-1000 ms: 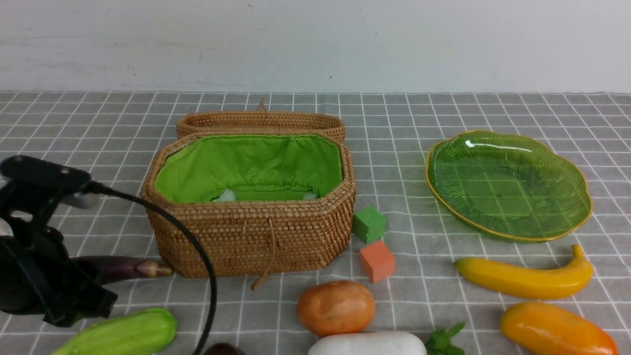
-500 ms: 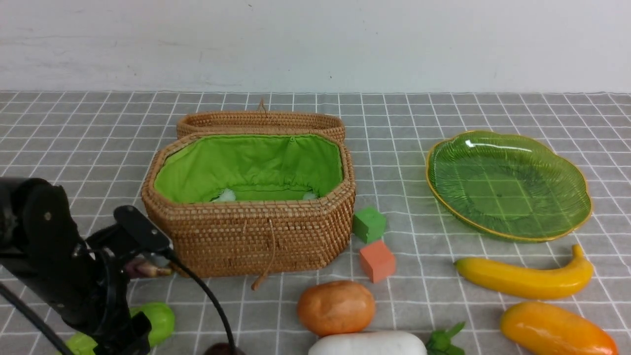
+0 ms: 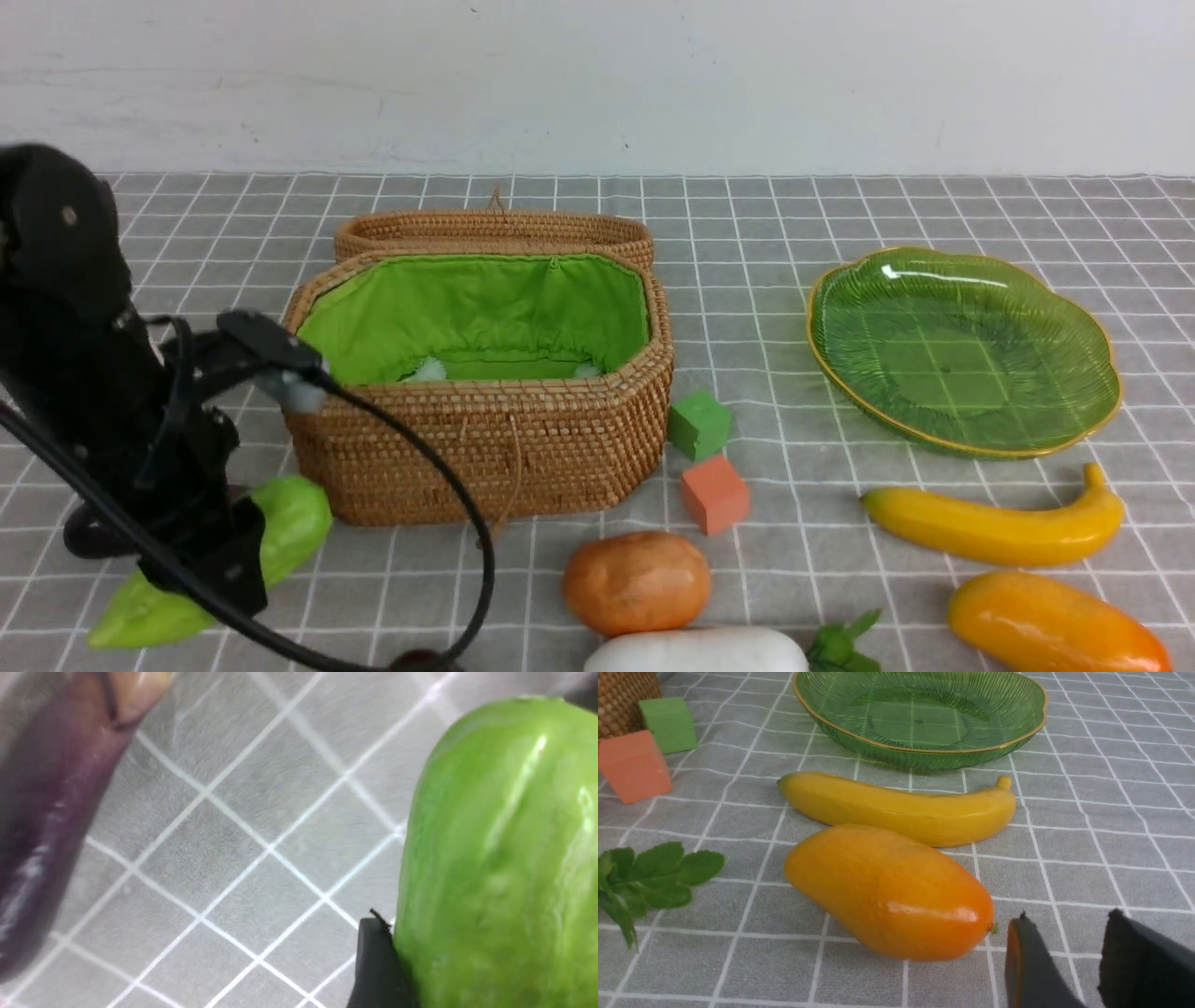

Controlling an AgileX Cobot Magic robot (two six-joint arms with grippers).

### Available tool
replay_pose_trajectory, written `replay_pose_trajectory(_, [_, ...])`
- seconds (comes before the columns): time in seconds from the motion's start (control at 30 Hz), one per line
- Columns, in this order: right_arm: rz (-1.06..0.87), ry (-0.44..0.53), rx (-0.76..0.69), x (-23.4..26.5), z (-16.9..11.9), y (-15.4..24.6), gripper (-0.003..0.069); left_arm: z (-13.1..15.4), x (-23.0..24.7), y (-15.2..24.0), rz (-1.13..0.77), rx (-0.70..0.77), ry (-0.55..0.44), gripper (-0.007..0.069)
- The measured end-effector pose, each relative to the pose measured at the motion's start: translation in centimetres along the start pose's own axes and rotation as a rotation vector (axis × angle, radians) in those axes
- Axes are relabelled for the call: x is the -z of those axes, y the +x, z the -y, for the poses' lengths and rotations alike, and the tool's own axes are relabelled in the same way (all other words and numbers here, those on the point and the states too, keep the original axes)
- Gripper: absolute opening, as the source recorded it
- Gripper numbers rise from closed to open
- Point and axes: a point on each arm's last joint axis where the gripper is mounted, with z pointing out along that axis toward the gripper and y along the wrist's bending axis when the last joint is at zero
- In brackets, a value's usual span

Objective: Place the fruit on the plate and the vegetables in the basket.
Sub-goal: Take a chayote with your left arm and place it on the basket on the left.

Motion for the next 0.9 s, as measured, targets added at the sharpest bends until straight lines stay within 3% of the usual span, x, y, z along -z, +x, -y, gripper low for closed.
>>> replay_pose_trajectory(0.17, [0.000,0.000,0.000,0.0,0.0,0.0,0.0242,0.4,5.5,-1.5,0.203,-0.057,-0.099,0.0421])
replay_pose_trajectory(0.23, [0.000,0.000,0.000,0.0,0.0,0.0,0.0242,0.0,7.3,-3.3,0.417,-0.040,-0.176,0.0421])
replay_pose_trajectory(0.33, [0.000,0.000,0.000,0.0,0.0,0.0,0.0242,-1.1,7.9,-6.1,0.703,0.063,-0.209,0.0421])
replay_pose_trajectory(0.47, [0.000,0.000,0.000,0.0,0.0,0.0,0.0242,-3.5,6.0,-8.7,0.871,0.229,-0.222,0.0421])
replay_pose_trajectory(0.67, [0.000,0.000,0.000,0.0,0.0,0.0,0.0242,-5.5,1.6,-10.4,0.839,0.312,-0.203,0.0435])
replay_pose_trajectory(0.83, [0.000,0.000,0.000,0.0,0.0,0.0,0.0242,-4.2,0.5,-11.4,0.815,0.286,-0.160,0.0636])
replay_pose_trajectory(0.9, [0.000,0.000,0.000,0.0,0.0,0.0,0.0242,-4.1,0.4,-11.4,0.808,0.282,-0.152,0.0659])
